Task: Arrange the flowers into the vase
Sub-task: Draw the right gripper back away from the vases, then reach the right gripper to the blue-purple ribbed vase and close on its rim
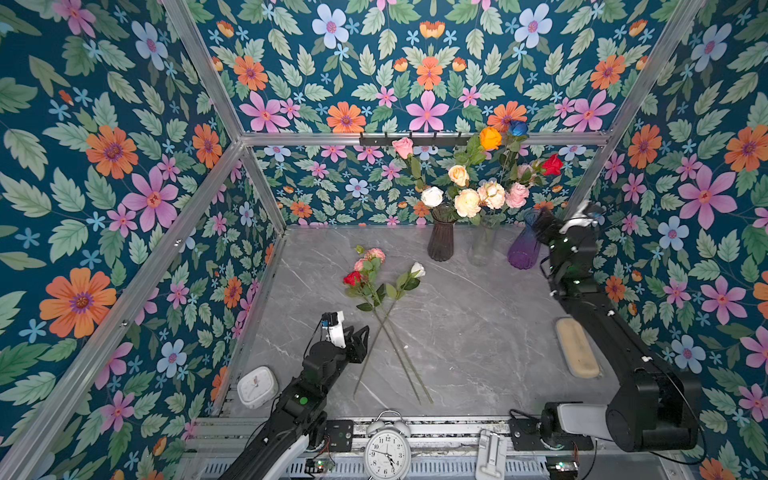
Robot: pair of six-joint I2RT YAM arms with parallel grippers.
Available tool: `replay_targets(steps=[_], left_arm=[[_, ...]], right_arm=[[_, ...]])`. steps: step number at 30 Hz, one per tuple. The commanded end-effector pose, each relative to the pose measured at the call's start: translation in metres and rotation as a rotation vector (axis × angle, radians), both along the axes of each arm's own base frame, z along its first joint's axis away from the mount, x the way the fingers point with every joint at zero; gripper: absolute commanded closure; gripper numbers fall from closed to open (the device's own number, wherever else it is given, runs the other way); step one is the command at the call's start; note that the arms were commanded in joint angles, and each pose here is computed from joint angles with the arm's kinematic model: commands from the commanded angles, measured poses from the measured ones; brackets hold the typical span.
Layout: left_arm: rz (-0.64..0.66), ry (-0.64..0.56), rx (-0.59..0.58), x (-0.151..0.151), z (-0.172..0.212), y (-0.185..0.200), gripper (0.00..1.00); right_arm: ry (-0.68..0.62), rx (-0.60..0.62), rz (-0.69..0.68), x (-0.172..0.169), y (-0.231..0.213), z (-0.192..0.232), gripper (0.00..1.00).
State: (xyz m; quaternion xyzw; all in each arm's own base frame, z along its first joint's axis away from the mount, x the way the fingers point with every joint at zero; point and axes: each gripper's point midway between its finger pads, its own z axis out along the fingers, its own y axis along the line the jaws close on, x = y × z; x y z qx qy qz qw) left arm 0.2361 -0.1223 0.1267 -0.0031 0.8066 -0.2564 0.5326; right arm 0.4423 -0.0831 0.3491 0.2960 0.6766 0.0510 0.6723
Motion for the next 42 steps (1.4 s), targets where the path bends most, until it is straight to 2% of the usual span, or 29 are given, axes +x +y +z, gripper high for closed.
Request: replay_targets(steps=[1, 4, 7, 10, 17, 24, 30, 35, 39, 42], left_arm=[[0.0, -0.011, 0.003, 0.0, 0.001, 0.0, 0.44], [-0.004, -0.016, 0.0, 0.0, 0.003, 0.0, 0.44], [-0.005, -0.017, -0.001, -0.001, 0.002, 0.0, 0.44], [-0.01, -0.017, -0.001, -0.001, 0.002, -0.001, 0.44], [-0.012, -0.019, -0.002, -0.001, 0.003, -0.002, 0.44], [-0.015, -0.018, -0.001, -0.001, 0.003, -0.003, 0.44], [-0.017, -0.018, 0.0, -0.001, 0.003, -0.003, 0.44], [-0.017, -0.018, -0.001, -0.001, 0.003, -0.003, 0.44], [-0.014, -0.021, -0.003, -0.001, 0.003, -0.002, 0.44], [-0.017, -0.021, -0.003, -0.001, 0.003, -0.003, 0.44]], right_arm=[[0.326, 0.498, -0.009, -0.023, -0.023, -0.105, 0.18], [0.416, 0.665, 0.023, -0.016, -0.044, -0.124, 0.2], [0.523, 0.71, 0.052, -0.005, -0.05, -0.138, 0.2], [0.56, 0.728, 0.102, 0.009, -0.047, -0.146, 0.26], [0.487, 0.71, 0.173, 0.027, -0.044, -0.124, 0.34], [0.457, 0.632, 0.229, 0.042, -0.033, -0.097, 0.34], [0.525, 0.627, 0.266, 0.063, -0.021, -0.097, 0.36], [0.591, 0.616, 0.262, 0.075, -0.016, -0.105, 0.44], [0.602, 0.607, 0.257, 0.079, -0.015, -0.106, 0.57], [0.619, 0.594, 0.248, 0.08, -0.015, -0.107, 0.6]])
